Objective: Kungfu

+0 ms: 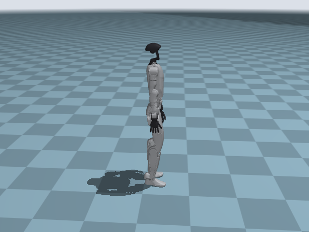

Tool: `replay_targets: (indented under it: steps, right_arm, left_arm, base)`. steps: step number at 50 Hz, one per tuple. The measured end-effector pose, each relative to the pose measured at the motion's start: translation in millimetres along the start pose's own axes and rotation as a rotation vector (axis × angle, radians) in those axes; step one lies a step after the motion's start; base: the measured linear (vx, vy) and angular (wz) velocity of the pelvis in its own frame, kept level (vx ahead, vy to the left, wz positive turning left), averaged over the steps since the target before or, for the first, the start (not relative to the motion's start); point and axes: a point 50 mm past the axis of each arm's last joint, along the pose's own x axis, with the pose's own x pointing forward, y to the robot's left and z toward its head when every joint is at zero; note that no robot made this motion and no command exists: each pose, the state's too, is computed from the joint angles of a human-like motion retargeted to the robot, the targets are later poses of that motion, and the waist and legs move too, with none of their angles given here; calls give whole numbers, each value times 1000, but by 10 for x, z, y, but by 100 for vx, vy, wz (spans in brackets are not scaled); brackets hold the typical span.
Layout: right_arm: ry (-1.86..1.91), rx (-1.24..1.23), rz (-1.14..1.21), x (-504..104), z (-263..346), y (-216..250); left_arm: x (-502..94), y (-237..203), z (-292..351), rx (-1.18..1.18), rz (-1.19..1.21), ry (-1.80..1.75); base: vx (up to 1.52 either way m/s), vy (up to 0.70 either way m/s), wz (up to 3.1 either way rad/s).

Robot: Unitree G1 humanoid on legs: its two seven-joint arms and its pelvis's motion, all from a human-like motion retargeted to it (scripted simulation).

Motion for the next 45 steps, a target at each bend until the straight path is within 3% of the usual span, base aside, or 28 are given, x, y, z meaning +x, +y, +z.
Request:
replay_targets:
  steps: [23, 45]
  right_arm:
    - [-66, -16, -33, -3, 203, -47]
    - [-99, 209, -14, 2, 143, 15]
  left_arm:
    - [1, -89, -63, 33, -24, 25]
    - [-8, -78, -255, 9, -30, 84]
  base:
    - [0, 0, 0]
    - [2, -2, -10]
